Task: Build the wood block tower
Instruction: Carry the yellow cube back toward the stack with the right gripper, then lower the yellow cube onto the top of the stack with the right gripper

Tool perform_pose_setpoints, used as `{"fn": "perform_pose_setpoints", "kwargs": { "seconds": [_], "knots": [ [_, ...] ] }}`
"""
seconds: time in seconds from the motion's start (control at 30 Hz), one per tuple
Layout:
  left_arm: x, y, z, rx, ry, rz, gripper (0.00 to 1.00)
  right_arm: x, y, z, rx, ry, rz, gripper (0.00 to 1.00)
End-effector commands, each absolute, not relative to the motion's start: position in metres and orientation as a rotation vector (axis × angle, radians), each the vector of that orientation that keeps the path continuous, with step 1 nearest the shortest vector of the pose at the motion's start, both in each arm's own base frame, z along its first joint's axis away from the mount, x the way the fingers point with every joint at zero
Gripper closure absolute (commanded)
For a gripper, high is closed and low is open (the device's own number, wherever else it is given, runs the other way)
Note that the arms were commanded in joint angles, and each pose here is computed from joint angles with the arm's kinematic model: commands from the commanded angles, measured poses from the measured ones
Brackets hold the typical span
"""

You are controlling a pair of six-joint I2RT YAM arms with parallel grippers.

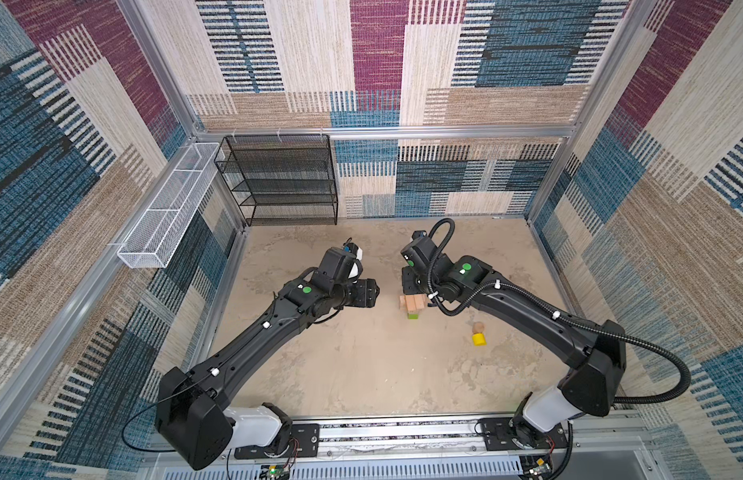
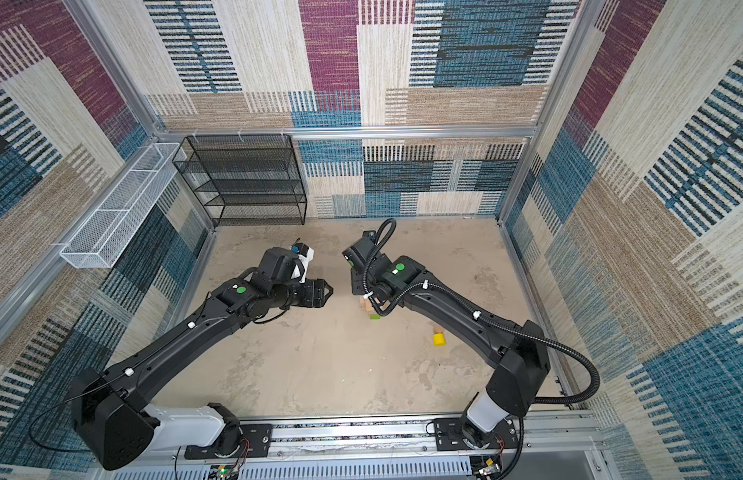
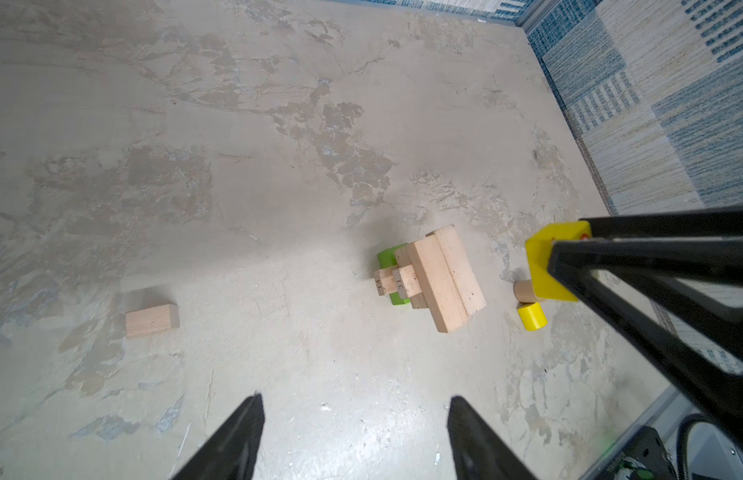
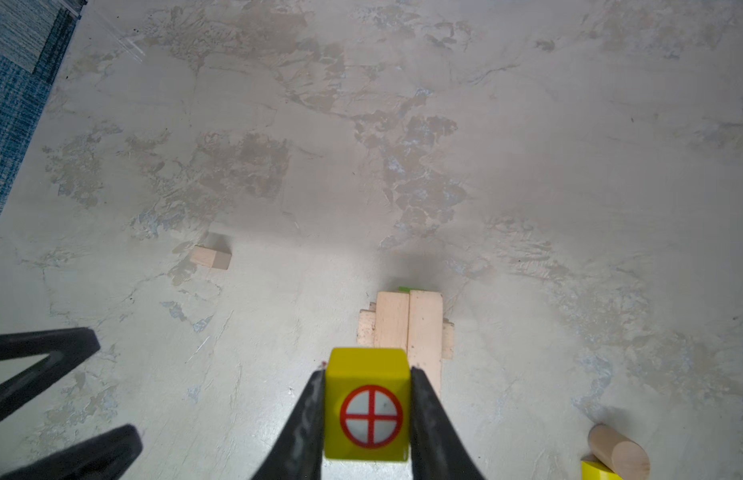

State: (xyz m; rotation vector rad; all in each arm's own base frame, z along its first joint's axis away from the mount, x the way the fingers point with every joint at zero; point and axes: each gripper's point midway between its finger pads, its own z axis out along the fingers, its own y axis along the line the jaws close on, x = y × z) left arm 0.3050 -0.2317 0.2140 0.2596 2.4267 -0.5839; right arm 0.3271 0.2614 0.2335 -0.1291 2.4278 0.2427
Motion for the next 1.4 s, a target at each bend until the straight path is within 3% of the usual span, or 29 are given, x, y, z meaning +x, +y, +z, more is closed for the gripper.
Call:
{"fn": "perform_pose_setpoints", "kwargs": {
  "seconds": [0.0,0.5,1.37],
  "knots": [
    [0.309,-0.24,0.221,0.266,2.395,-0.599,0.25,0.331,0.266,0.248,-0.086,2.383,0.304,1.0],
    [0.295,-0.259,0.211,0.368,2.437,-0.707,0.25,0.332,0.274,0.223,-0.093,2.472,0.272,1.0],
    [0.292,-0.252,0.202,0.376,2.457,-0.656,0.25,0.342,0.259,0.171,-0.255,2.578,0.173,1.0]
  ]
}}
